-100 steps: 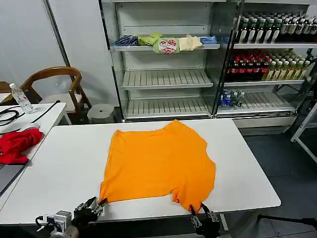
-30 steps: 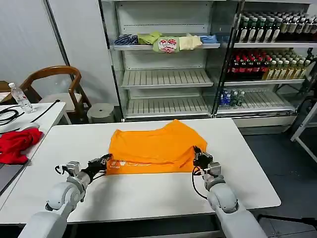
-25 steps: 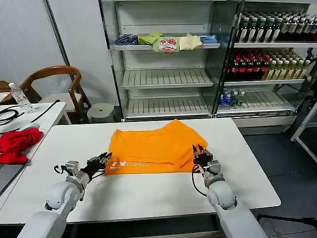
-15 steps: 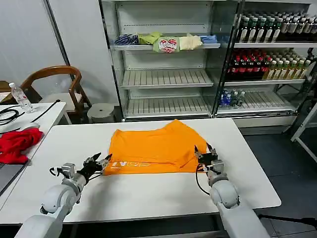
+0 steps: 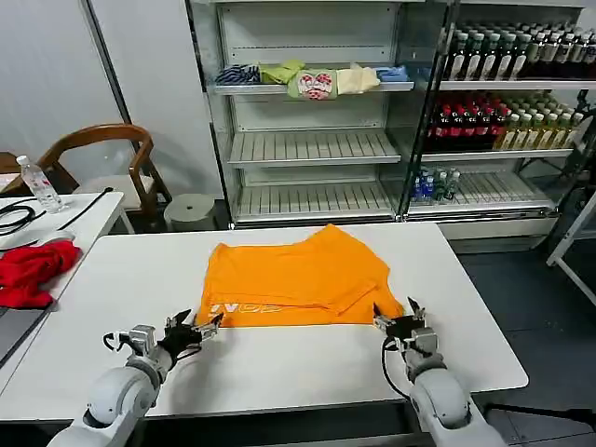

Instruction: Fold and organize the clothes.

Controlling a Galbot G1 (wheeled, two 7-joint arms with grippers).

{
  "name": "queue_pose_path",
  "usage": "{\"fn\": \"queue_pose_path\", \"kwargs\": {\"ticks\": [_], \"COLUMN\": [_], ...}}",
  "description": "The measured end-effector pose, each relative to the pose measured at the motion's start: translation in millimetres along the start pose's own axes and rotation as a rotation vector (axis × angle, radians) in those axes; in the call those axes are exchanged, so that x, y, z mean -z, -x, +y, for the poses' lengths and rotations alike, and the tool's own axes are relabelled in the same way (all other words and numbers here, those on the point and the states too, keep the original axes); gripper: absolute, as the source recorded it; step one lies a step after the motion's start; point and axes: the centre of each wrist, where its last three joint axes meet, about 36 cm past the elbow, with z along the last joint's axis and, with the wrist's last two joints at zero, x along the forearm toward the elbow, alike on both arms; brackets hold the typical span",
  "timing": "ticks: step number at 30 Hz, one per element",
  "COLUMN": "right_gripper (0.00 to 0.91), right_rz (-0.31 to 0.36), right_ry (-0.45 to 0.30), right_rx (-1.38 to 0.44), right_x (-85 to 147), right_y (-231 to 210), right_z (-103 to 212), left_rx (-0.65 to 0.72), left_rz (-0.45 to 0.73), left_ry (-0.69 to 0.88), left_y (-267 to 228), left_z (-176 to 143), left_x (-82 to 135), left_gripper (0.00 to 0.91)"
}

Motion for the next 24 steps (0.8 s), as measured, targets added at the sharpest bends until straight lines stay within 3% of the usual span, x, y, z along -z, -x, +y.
{"fn": "queue_pose_path", "kwargs": {"ticks": [24], "right_gripper": [0.000], "right_rz": [0.035], "right_ry": [-0.005], "right_rx": [0.032], "right_x": [-7], "right_y": [-28], "right_z": [3], "left_rx": [0.006], "left_rz": [0.030], "left_ry": [0.034], "left_y": [-15], "left_z": [-13], "left_x": [-24], "left_gripper": [0.010]}}
